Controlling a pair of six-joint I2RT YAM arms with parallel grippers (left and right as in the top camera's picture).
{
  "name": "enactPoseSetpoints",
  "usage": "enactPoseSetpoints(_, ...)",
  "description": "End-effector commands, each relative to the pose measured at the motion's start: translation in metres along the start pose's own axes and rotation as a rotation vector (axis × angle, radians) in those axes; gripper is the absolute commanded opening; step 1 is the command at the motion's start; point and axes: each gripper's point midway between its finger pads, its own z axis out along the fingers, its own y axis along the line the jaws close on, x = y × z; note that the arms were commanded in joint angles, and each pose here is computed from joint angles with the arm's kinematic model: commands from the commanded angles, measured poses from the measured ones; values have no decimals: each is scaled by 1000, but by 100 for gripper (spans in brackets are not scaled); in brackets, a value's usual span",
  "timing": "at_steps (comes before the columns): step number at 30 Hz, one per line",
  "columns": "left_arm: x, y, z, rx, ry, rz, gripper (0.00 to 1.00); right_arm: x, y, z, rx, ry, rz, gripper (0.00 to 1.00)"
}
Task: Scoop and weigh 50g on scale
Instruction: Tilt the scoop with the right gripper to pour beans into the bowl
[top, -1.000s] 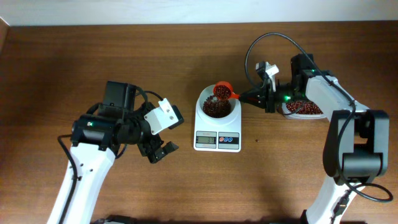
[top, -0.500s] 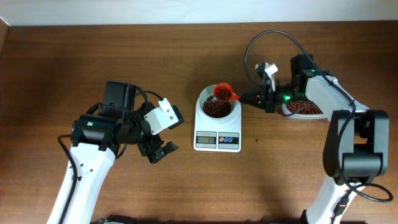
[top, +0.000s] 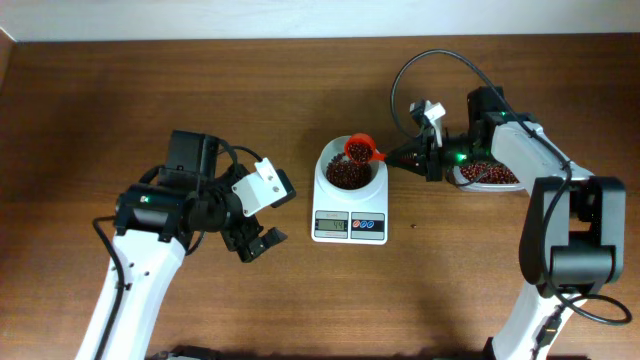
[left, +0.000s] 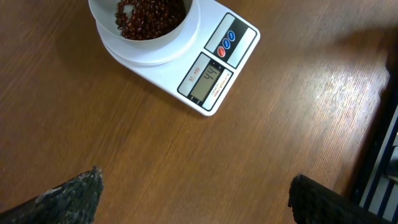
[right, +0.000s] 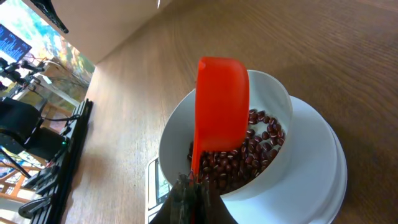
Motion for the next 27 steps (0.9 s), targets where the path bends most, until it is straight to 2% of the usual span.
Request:
enactPoseSetpoints(1,1,-2,1,7,1,-12,99,-27,25,-2,-101,-104,9,4)
enactPoseSetpoints(2,1,-2,1,7,1,-12,99,-34,32,-4,-139,-141,13,4)
enactPoseSetpoints(5,1,-2,1,7,1,-12,99,-1,3,4,39,55,22,4)
enactPoseSetpoints(6,1,-2,1,7,1,-12,99,1,0,4,58,74,42,4)
enactPoseSetpoints(13,1,-2,1,7,1,-12,99,-7,9,5,8,25,47,4)
enactPoseSetpoints(16,1,-2,1,7,1,-12,99,-42,37,-7,-145,-153,25,4)
enactPoseSetpoints(17,1,-2,1,7,1,-12,99,-34,28,-4,-91,-103,7,4)
enactPoseSetpoints(19,1,-2,1,7,1,-12,99,0,2,6,92,111,48,4)
enactPoseSetpoints(27,1,-2,1,7,1,-12,99,-14,13,9,30,50,21,4)
